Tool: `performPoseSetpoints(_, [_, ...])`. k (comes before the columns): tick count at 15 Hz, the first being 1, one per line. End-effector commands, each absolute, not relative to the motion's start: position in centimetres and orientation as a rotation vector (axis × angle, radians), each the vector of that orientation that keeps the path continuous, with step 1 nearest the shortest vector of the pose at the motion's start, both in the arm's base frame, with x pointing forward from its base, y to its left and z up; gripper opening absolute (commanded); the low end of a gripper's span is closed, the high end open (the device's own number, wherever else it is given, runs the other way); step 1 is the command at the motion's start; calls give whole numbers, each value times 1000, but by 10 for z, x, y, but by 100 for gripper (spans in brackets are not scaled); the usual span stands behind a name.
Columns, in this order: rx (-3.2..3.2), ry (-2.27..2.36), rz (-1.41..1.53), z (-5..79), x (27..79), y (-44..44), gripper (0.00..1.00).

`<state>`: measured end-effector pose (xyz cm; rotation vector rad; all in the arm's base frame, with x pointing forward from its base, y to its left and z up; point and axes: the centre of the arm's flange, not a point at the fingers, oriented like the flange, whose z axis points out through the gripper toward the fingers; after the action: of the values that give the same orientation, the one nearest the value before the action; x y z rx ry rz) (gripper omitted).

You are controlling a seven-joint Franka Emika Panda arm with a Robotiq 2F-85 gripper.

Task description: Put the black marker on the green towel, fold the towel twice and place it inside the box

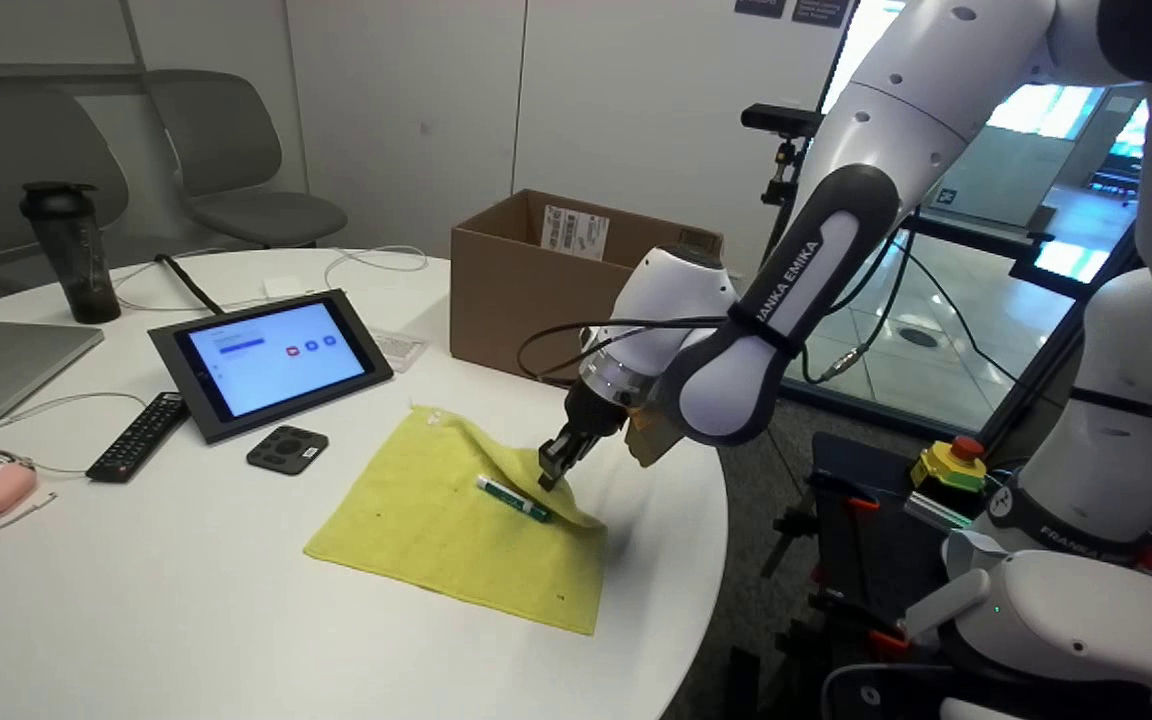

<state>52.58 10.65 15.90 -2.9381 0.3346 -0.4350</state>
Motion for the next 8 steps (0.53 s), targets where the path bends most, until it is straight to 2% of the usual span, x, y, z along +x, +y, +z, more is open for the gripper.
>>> performPoseSetpoints(1, [-2942,168,-480,182,522,142,12])
performPoseSetpoints(8, [-2970,-66,-362,149,503,201,12])
